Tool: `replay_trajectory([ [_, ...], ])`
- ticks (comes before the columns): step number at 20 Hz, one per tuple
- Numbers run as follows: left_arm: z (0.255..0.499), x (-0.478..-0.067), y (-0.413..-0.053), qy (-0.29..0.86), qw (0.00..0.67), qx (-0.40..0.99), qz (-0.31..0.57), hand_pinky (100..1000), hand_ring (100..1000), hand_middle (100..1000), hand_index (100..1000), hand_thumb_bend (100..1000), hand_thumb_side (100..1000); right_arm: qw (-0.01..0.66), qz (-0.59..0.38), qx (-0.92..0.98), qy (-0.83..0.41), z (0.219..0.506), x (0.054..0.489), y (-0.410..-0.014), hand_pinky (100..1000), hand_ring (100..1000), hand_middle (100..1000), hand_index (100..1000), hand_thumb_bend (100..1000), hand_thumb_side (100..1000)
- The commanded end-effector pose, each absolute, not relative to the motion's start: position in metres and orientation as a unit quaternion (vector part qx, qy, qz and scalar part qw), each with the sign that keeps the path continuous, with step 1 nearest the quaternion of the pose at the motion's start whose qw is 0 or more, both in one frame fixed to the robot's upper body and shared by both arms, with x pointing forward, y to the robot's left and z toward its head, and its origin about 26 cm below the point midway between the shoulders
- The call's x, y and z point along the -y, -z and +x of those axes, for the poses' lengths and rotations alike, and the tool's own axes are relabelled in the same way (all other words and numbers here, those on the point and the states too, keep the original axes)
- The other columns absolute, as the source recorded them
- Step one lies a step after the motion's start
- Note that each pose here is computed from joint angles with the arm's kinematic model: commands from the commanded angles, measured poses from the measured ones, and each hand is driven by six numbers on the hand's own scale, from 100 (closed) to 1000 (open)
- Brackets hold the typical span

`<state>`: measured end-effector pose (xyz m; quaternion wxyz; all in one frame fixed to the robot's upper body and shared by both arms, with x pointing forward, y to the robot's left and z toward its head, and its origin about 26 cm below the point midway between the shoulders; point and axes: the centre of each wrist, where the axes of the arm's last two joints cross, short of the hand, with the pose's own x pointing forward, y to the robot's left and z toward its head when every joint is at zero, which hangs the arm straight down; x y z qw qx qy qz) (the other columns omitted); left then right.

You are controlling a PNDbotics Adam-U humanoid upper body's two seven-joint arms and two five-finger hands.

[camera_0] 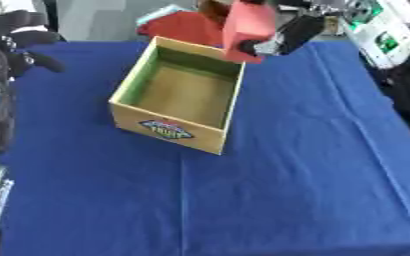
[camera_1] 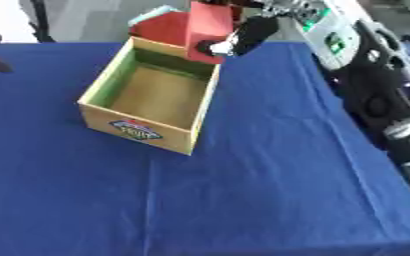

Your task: Pick up objects on the table and place them in the box.

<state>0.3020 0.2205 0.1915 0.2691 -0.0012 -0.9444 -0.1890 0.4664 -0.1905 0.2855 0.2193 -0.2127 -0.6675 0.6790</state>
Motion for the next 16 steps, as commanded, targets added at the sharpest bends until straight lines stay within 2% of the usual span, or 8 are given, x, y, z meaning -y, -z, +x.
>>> replay_trajectory([
  [1, 0.301, -0.217, -0.2, 0.191, 0.252, 0.949, -0.011, 569, 752, 767, 855, 100, 869, 0.21, -0.214, 0.671, -0.678, 0.474, 0.177, -0.291, 689, 560, 464, 727, 100, 537],
  [10, 0.302, -0.211, -0.206, 0.189, 0.243, 0.951, -0.026, 571, 752, 767, 854, 100, 865, 0.216, -0.171, 0.664, -0.695, 0.484, 0.137, -0.267, 669, 566, 471, 733, 100, 504],
  [16, 0.302, -0.21, -0.208, 0.188, 0.238, 0.953, -0.028, 571, 752, 767, 854, 100, 865, 0.238, -0.175, 0.659, -0.692, 0.489, 0.138, -0.255, 687, 577, 478, 740, 100, 493],
])
